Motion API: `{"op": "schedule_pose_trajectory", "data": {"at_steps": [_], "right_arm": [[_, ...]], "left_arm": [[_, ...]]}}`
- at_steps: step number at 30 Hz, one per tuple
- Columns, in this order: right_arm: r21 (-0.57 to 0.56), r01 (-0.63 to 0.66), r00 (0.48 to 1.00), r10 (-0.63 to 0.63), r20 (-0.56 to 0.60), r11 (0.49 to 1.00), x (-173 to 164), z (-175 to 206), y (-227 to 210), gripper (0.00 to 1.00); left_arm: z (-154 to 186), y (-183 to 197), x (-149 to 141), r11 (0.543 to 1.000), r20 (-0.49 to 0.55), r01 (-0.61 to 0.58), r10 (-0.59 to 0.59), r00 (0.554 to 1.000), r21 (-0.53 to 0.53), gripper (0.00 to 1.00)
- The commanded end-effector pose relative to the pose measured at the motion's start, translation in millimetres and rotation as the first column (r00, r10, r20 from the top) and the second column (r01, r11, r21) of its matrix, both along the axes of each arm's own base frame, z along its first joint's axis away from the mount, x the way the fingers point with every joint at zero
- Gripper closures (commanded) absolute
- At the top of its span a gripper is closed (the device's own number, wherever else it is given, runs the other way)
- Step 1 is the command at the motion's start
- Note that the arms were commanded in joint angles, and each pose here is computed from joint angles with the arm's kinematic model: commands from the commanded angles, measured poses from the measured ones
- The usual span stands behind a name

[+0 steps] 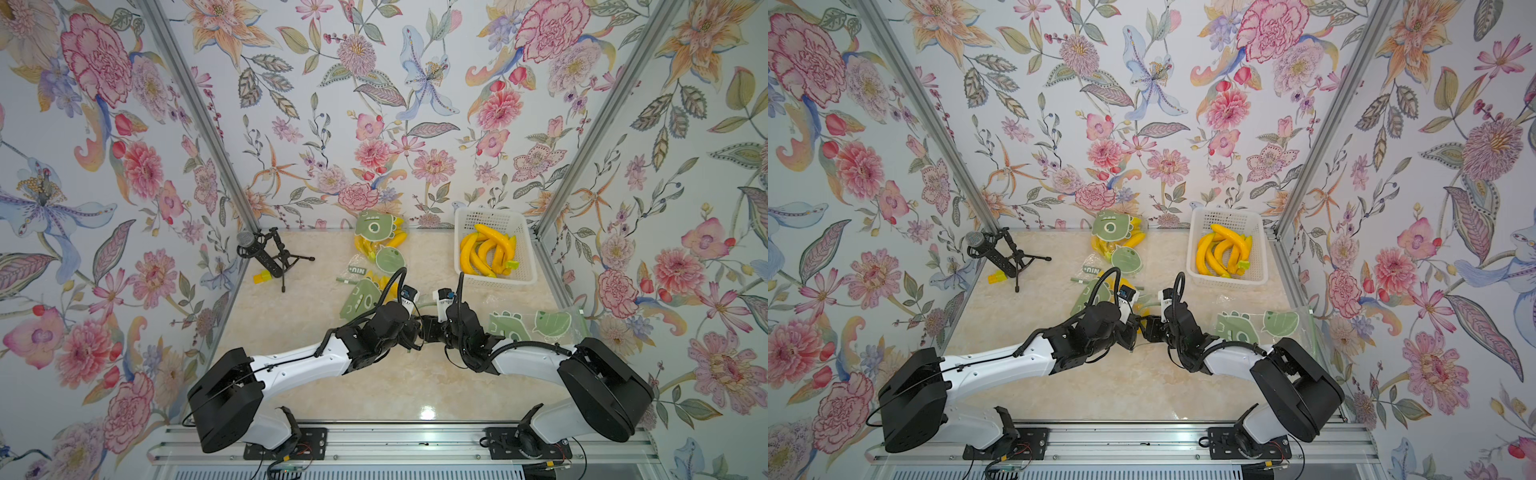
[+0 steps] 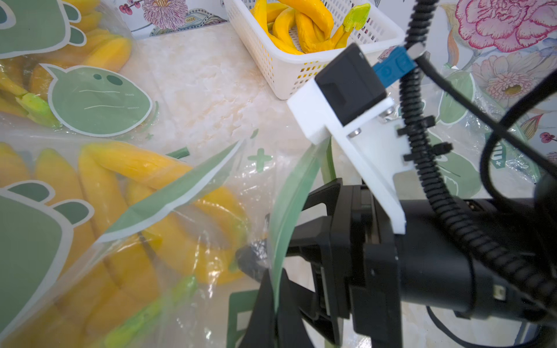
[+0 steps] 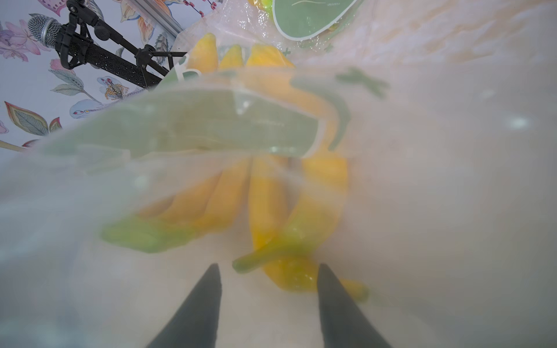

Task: Open the zip-top bag and take out the banana
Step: Open the zipper of the food storage bag at the center of the board, then pick up the banana from the zipper food storage bag.

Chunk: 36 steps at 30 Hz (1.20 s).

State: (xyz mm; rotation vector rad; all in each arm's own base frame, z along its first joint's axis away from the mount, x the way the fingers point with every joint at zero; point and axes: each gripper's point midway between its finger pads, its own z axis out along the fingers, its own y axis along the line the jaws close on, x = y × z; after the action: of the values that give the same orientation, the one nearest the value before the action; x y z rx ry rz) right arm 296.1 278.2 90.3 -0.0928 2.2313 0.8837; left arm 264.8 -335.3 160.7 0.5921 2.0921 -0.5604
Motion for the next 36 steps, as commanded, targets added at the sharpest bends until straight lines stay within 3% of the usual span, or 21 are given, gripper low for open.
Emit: {"op": "schedule_pose_trajectory", "data": {"at_steps": [1, 12, 17, 23, 36], "right_arm": [[0.008, 0.077, 0.997, -0.077, 0.021, 0.997, 15, 10, 7, 0.46], [-0.191, 0.179, 0.977, -0.197, -0.08, 0.965, 19, -36, 2, 0.38], [-0.261, 0.192, 0.971, -0.222, -0.091, 0.946, 16, -46, -8, 0.43], [-0.322, 0.201, 0.964, -0.245, -0.101, 0.925, 6, -54, -25, 0.6], [-0.37, 0.206, 0.971, -0.235, -0.035, 0.906, 7, -49, -40, 0.8]], "left_arm": [[13, -8, -8, 0.996, 0.003, 0.003, -0.003, 1.0, -0.09, 1.0], [11, -14, -23, 0.991, -0.004, -0.002, 0.001, 1.0, -0.137, 1.0], [10, -4, -20, 0.992, 0.009, -0.047, 0.048, 0.999, -0.118, 1.0], [3, 8, -16, 0.994, 0.017, -0.09, 0.091, 0.996, -0.061, 1.0], [-5, 1, -15, 0.996, -0.004, -0.083, 0.083, 0.997, -0.044, 1.0]]}}
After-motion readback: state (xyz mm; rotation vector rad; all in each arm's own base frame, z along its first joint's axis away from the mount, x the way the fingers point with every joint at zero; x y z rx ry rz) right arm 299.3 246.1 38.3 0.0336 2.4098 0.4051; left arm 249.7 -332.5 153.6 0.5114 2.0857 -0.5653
